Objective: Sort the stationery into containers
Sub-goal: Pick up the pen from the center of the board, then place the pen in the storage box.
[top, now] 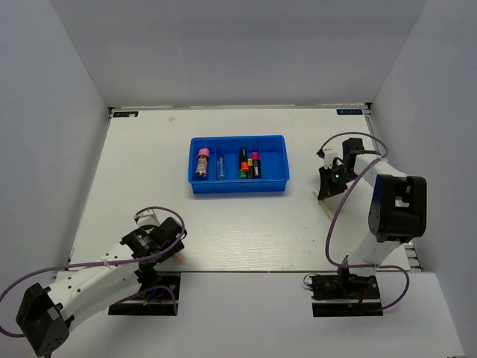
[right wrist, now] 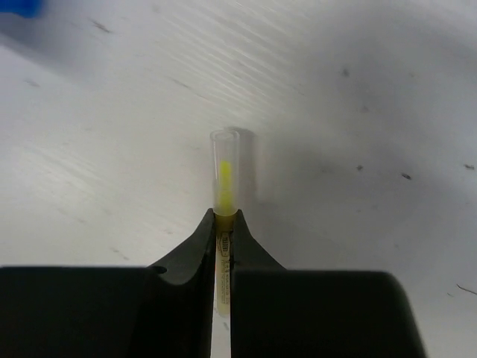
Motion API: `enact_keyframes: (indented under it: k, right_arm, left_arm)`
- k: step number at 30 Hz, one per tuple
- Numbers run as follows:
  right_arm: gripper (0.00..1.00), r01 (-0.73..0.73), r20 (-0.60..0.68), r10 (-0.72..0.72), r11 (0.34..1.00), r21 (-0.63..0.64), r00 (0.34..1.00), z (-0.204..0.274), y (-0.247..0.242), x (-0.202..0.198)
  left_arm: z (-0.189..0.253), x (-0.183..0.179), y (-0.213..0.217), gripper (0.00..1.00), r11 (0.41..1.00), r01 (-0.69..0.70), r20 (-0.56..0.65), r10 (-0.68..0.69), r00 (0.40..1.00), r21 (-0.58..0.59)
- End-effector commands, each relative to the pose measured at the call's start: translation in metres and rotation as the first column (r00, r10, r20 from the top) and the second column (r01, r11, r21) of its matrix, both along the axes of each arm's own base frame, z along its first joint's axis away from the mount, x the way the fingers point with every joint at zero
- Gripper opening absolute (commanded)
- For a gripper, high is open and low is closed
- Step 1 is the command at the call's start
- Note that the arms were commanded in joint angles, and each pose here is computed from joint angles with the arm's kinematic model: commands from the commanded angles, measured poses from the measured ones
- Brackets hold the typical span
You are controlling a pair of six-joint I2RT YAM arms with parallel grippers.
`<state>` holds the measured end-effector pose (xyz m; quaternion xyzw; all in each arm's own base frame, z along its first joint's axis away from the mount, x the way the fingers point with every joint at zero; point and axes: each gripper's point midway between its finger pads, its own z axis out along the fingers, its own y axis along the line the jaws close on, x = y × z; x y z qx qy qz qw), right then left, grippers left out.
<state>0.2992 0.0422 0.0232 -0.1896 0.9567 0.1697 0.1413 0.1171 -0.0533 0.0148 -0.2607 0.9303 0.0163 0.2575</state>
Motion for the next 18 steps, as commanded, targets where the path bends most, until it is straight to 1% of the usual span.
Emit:
enact_keyframes:
  k: [1,3,4,6,7,9,10,12,13,14,15,16,17,18]
  right_arm:
    - [0.00,-0.057,0.050,0.050,0.988,0.146,0.998,0.045,0.029,0.013]
    - [0.00,-0.059,0.068,0.047,0.981,0.185,0.997,0.062,0.037,0.022]
    - [0.00,-0.065,0.085,0.048,0.977,0.202,0.995,0.072,0.042,0.029]
    - [0.00,-0.065,0.109,0.042,0.973,0.224,0.993,0.088,0.049,0.039]
    - [0.00,-0.070,0.150,0.035,0.970,0.233,0.988,0.103,0.050,0.052]
    - [0.00,-0.101,0.166,0.059,0.961,0.258,0.984,0.115,0.068,0.055]
    - [0.00,-0.116,0.204,0.062,0.958,0.263,0.977,0.129,0.073,0.066]
    - [0.00,-0.128,0.199,0.071,0.949,0.288,0.977,0.136,0.089,0.070]
    - [0.00,-0.139,0.226,0.073,0.946,0.291,0.971,0.147,0.094,0.078]
    - [0.00,-0.135,0.221,0.068,0.944,0.301,0.973,0.148,0.100,0.087]
    - [0.00,-0.152,0.240,0.077,0.938,0.312,0.968,0.158,0.114,0.093]
    - [0.00,-0.156,0.238,0.081,0.934,0.320,0.968,0.161,0.122,0.095]
    - [0.00,-0.155,0.232,0.079,0.931,0.332,0.970,0.162,0.131,0.106]
    - [0.00,-0.149,0.222,0.076,0.932,0.331,0.972,0.160,0.142,0.108]
  left_arm:
    - [-0.002,-0.006,-0.004,0.82,0.999,-0.025,-0.033,0.024,0.999,-0.028]
    - [-0.002,-0.006,-0.004,0.80,0.999,-0.030,-0.038,0.029,0.999,-0.031]
    - [-0.003,-0.007,-0.005,0.77,0.999,-0.030,-0.046,0.029,0.999,-0.029]
    - [-0.003,-0.009,-0.006,0.74,0.999,-0.028,-0.061,0.026,0.998,-0.034]
    - [-0.004,-0.010,-0.005,0.73,0.999,-0.027,-0.067,0.025,0.997,-0.028]
    - [-0.005,-0.011,-0.005,0.71,0.999,-0.029,-0.075,0.027,0.997,-0.026]
    - [-0.005,-0.012,-0.006,0.71,0.999,-0.030,-0.078,0.027,0.997,-0.028]
    - [-0.006,-0.012,-0.006,0.70,0.999,-0.029,-0.077,0.027,0.997,-0.031]
    - [-0.006,-0.012,-0.007,0.70,0.999,-0.030,-0.078,0.028,0.997,-0.033]
    - [-0.008,-0.013,-0.006,0.67,0.999,-0.033,-0.087,0.030,0.996,-0.029]
    - [-0.008,-0.013,-0.008,0.67,0.999,-0.032,-0.087,0.029,0.996,-0.035]
    - [-0.008,-0.013,-0.008,0.66,0.999,-0.030,-0.088,0.027,0.996,-0.036]
    - [-0.009,-0.013,-0.008,0.66,0.999,-0.033,-0.089,0.030,0.996,-0.036]
    - [-0.010,-0.014,-0.008,0.66,0.999,-0.038,-0.096,0.035,0.995,-0.034]
